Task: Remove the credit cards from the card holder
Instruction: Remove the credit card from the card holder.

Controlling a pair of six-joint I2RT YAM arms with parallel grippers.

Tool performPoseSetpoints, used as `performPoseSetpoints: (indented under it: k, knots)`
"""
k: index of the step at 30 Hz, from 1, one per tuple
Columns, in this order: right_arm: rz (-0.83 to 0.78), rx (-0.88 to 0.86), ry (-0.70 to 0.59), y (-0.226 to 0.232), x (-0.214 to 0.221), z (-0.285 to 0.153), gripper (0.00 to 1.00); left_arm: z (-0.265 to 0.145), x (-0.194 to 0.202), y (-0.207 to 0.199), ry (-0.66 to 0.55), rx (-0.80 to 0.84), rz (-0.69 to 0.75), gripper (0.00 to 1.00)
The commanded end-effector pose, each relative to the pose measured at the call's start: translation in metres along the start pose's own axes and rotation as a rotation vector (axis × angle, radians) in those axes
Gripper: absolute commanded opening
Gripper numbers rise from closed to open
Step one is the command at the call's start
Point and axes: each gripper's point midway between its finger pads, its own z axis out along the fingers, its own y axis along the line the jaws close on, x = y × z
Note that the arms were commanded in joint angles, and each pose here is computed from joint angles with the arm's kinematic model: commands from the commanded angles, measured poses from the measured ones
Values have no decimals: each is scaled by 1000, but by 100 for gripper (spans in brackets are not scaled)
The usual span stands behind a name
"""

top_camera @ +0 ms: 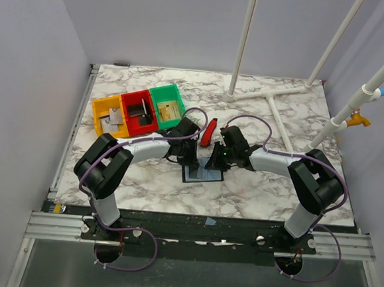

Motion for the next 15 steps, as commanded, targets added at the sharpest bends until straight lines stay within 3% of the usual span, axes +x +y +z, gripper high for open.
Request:
performPoseSetpoints:
  k: [1, 7, 15]
  knots:
    - [11, 53, 61, -19, 22, 8, 5, 4, -9, -4, -9, 2, 12, 0]
    - [8, 46, 45, -15, 17, 4, 8, 3, -10, -13, -1, 41, 19, 0]
    - [-16, 48, -23, -1, -6, -15, 25, -3, -10, -22, 0, 87, 25, 0]
